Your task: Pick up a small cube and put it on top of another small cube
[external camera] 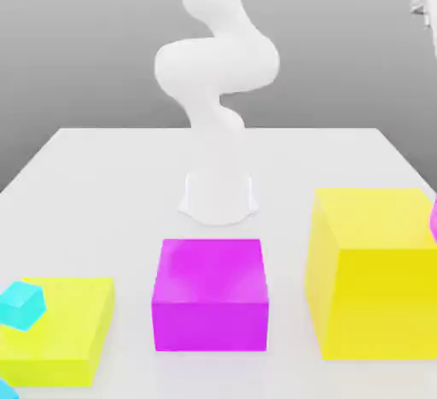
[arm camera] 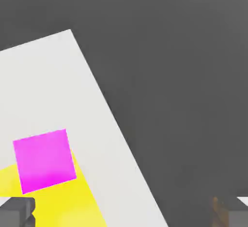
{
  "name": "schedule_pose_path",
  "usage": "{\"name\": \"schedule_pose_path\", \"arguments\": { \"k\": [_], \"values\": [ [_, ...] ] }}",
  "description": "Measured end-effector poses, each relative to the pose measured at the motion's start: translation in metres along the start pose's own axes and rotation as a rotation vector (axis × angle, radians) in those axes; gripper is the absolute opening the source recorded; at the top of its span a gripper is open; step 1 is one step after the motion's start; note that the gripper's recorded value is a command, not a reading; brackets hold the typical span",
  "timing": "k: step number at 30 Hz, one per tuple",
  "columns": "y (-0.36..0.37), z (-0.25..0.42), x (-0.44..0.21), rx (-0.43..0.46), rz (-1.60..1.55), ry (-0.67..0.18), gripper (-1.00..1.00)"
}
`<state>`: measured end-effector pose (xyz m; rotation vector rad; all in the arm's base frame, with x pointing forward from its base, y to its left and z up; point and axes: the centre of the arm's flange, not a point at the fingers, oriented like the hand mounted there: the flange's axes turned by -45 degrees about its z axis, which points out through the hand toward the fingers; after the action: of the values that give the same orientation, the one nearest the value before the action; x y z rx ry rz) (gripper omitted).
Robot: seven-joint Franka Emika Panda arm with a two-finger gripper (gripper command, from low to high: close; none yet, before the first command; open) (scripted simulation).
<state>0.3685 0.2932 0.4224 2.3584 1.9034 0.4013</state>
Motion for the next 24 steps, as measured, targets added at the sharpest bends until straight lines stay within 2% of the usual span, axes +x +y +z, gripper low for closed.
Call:
{"name": "schedule_pose_path", "arguments": {
  "k": [7,11,18,24],
  "values": [
    [-0.134,0.101,0.035,0.148,-0.569,-0.082,0.00],
    [-0.215,0.148,0.029,0.230,-0.896,-0.126,0.00],
    [-0.211,0.183,-0.025,0.286,-0.958,-0.038,0.00],
    [-0.223,0.236,-0.037,0.286,-0.961,-0.027,0.00]
  ]
}}
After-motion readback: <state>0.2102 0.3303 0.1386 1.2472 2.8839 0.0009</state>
